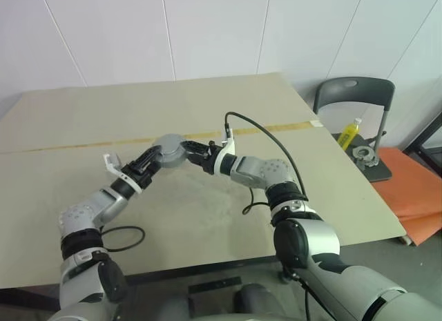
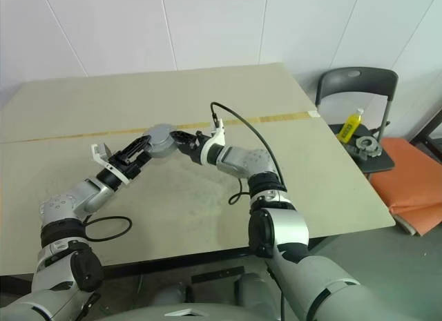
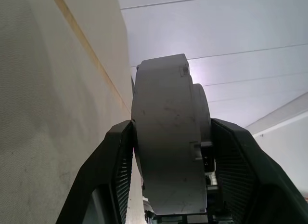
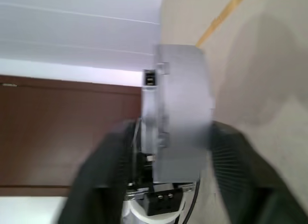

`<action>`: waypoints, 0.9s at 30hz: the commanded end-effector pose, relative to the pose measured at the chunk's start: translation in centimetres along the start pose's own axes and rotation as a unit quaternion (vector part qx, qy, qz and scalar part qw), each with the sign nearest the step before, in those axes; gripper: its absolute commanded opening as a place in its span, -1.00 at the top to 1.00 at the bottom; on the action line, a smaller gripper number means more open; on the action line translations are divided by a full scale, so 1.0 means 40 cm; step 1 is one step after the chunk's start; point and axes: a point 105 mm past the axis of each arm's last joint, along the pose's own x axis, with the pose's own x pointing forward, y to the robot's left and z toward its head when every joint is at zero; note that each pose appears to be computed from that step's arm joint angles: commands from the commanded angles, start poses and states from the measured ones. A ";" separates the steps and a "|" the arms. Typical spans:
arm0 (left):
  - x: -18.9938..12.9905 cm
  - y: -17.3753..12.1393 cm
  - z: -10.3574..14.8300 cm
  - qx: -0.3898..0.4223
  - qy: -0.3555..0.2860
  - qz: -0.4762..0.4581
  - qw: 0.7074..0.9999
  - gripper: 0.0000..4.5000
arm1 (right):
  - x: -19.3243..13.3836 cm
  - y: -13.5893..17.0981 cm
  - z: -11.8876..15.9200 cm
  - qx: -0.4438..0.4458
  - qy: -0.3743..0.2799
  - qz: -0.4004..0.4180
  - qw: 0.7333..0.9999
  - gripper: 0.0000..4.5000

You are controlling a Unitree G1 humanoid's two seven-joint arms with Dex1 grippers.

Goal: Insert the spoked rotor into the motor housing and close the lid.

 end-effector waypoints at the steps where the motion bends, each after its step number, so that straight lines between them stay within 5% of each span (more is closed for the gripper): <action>1: 0.010 -0.007 0.001 0.009 0.003 0.003 1.000 0.04 | 0.077 0.116 -0.104 0.011 0.046 0.105 0.993 -0.51; 9: -0.002 -0.023 0.075 -0.007 -0.091 -0.025 0.996 0.04 | 0.061 0.138 -0.081 -0.124 0.033 0.099 0.987 -0.51; 16: -0.013 -0.025 0.117 -0.018 -0.142 -0.030 0.989 0.04 | 0.043 0.112 -0.083 -0.291 0.060 0.067 0.952 -0.51; 23: -0.030 -0.012 0.149 -0.012 -0.184 -0.018 0.983 0.04 | 0.032 0.121 -0.119 -0.463 0.087 0.073 0.879 -0.51; 27: -0.061 -0.017 0.195 0.019 -0.244 -0.011 0.969 0.04 | 0.022 0.118 -0.130 -0.568 0.094 0.074 0.814 -0.51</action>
